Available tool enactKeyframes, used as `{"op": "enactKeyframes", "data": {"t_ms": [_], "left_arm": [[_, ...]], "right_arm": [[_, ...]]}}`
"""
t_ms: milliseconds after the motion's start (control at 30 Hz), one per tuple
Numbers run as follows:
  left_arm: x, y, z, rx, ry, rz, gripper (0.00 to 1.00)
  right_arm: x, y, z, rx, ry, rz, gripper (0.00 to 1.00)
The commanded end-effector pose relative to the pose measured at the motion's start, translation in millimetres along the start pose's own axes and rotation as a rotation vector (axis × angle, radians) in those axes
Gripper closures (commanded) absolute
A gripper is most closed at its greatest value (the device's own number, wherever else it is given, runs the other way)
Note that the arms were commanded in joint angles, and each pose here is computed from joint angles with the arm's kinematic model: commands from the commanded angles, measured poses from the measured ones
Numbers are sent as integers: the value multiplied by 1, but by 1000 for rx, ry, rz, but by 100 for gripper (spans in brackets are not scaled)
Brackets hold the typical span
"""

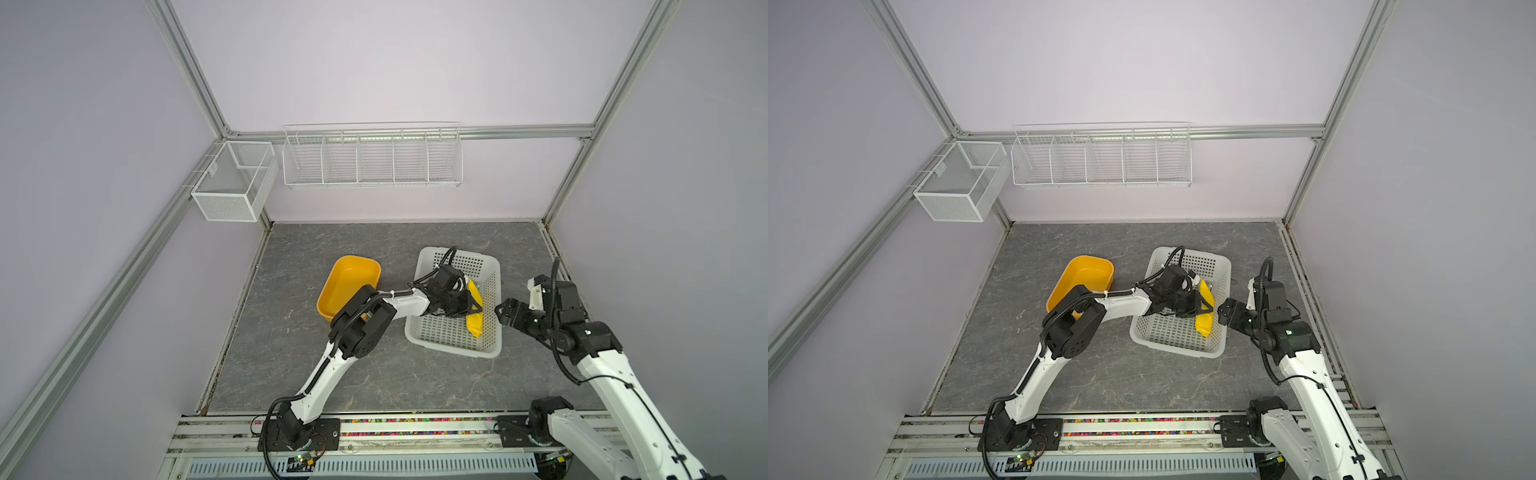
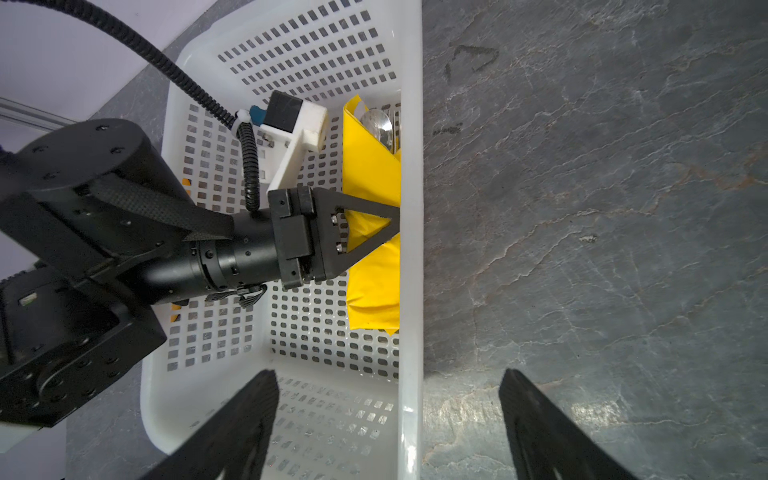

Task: Place the utensils on the paper napkin and roll it up
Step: 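Lower the bundle into the white basket with the left gripper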

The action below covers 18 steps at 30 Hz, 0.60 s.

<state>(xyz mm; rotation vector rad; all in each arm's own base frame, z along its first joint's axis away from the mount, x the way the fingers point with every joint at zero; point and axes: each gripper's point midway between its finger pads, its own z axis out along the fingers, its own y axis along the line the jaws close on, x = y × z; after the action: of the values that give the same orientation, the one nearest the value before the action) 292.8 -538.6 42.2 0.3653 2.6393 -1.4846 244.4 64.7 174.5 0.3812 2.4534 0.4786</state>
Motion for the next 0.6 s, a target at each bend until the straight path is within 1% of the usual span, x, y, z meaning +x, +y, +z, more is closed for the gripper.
{"op": "enactKeyframes", "data": {"t_ms": [0, 33, 100, 367, 433, 533, 567], "left_arm": [[1, 7, -3, -74, -7, 3, 74], [1, 9, -4, -84, -7, 3, 72], [1, 10, -7, -99, -12, 7, 66], [-2, 13, -19, -138, -39, 23, 55], [-4, 14, -24, -148, -51, 26, 50], [-5, 16, -30, -164, -55, 32, 46], [-5, 15, -32, -175, -60, 39, 43]], "right_arm": [[-5, 4, -11, -14, -21, 6, 13], [-5, 4, -11, -13, -20, 6, 13], [-6, 4, -12, -13, -23, 6, 13], [-8, 7, -16, -21, -35, 9, 13], [-9, 6, -17, -19, -38, 9, 12], [-10, 7, -20, -22, -47, 8, 12], [-10, 8, -20, -23, -47, 7, 12]]}}
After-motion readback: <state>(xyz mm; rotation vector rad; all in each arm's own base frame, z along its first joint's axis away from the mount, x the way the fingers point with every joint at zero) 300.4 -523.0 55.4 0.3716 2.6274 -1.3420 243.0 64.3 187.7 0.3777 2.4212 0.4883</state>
